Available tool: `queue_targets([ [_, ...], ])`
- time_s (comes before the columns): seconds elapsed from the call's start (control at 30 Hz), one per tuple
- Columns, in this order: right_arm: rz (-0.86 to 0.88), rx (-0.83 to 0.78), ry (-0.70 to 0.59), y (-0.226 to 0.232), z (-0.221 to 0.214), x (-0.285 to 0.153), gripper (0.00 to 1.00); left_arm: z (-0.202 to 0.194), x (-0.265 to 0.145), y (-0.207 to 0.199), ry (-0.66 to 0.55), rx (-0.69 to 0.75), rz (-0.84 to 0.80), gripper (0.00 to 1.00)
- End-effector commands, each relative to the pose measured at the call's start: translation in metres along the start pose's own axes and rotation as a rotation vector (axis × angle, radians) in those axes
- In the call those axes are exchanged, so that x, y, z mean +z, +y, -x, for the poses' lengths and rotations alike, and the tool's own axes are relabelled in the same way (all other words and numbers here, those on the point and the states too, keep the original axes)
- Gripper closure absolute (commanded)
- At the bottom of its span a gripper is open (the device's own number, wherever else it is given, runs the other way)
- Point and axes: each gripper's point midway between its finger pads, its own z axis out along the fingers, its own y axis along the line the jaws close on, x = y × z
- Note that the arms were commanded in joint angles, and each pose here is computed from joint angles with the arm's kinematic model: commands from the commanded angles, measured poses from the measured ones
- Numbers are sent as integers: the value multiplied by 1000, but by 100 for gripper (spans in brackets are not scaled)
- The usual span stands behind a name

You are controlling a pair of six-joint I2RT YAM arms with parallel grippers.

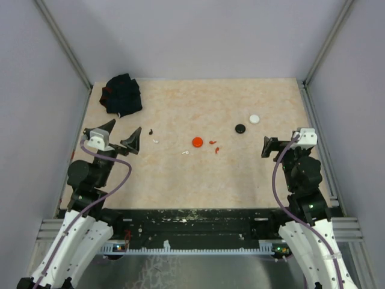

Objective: Insert the wireless bluetooth earbuds into the charging case
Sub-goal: Pick up the charging case at the center of the board.

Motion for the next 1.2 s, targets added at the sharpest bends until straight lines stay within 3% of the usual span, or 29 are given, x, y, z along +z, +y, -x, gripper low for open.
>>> queue_targets([
  [0.0,-13,-2,-49,-3,13,2,3,8,-1,-3,-33,10,-17,0],
  [0.23,20,-3,-46,3,13,2,3,4,4,-7,-19,-8,-34,0],
  [0.5,133,45,-5,27,11,10,2,-23,23,-24,144,-94,-109,0],
  [0.9,164,126,355,53,-57,52,4,-80,15,-33,430,-115,-148,0],
  [1.17,63,110,463,47,-100,104,8,-109,21,-35,571,-103,-170,0],
])
